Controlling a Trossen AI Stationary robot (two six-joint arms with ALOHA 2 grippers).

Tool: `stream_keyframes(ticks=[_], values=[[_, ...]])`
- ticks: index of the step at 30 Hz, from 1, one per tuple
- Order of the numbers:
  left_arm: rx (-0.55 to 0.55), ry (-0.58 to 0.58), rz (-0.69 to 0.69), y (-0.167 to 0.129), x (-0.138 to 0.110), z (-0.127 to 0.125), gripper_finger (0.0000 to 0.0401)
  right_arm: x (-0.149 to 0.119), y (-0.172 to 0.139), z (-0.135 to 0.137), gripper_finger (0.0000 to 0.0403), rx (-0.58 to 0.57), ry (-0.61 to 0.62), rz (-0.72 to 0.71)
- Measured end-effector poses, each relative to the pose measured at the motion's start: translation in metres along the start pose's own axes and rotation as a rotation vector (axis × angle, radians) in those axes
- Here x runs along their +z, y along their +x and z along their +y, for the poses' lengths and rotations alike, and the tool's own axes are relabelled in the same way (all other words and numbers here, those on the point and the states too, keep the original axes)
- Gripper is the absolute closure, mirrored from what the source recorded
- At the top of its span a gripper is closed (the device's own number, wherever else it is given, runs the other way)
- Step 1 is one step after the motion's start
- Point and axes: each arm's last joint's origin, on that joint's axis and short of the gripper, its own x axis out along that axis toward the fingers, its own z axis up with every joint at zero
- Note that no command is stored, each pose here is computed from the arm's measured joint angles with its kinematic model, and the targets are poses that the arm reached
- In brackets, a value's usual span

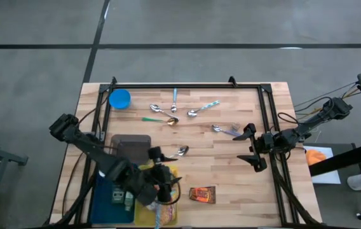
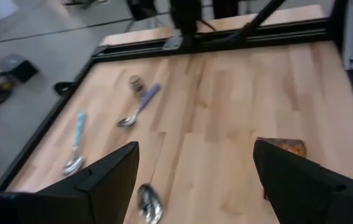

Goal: Pick & Place Food Item
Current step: Put the orange seasoning pack into the blue bin

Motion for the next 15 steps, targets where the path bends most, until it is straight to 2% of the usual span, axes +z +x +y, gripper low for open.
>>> stream_keyframes(ticks=[9,15], values=[[-0.226,0.031,0.011,0.037,0.007,-0.002,0.0084,0.000,0.000,0.000,0.0064,0.000,0.000,0.000],[-0.268,0.014,0.003,0.058,0.003,-0.013,0.0084,0.000,0.000,0.000,0.0064,0.000,0.000,-0.001]])
